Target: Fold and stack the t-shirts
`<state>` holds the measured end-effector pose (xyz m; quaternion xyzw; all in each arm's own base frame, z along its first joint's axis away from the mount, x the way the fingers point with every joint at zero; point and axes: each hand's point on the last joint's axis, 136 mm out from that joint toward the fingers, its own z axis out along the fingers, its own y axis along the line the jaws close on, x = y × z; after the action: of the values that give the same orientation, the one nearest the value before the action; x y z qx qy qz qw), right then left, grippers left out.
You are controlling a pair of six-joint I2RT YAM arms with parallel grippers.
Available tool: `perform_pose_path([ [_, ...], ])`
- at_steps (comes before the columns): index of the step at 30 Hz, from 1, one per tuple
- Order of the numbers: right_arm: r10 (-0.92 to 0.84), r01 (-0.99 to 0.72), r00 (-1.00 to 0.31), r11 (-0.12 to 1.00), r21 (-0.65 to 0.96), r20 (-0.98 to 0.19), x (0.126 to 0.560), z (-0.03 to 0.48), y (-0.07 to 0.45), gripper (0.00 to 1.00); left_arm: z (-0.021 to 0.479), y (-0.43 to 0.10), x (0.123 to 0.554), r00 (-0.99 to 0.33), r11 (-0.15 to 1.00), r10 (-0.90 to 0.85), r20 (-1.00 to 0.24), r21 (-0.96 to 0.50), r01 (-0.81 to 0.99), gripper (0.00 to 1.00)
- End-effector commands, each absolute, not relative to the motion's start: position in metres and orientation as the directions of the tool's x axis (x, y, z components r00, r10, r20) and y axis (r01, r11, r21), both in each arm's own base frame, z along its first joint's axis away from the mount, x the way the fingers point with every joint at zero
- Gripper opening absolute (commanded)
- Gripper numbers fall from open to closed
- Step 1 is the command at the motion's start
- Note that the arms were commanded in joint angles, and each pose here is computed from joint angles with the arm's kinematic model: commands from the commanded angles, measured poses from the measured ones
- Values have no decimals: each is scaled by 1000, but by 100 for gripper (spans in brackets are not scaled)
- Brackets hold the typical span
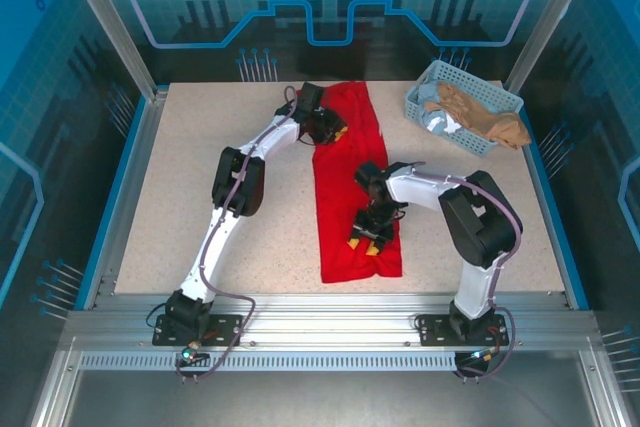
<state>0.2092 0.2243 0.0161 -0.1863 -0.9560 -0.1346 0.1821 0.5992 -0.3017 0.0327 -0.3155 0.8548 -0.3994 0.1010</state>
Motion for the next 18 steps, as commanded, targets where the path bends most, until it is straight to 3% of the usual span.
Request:
perform_pose_path([
  [1, 327, 422, -854, 890, 172, 404, 211, 7, 235, 40, 23, -299, 603, -797, 495, -600, 67, -752, -436, 24],
  [11, 321, 385, -873, 915, 117, 368, 199, 18, 215, 42, 30, -235, 629, -807, 570, -588, -58, -738, -362, 27],
  [18, 150, 233, -948, 927, 295, 280, 233, 49, 247, 52, 96, -234, 648, -796, 541, -583, -161, -809, -232, 33],
])
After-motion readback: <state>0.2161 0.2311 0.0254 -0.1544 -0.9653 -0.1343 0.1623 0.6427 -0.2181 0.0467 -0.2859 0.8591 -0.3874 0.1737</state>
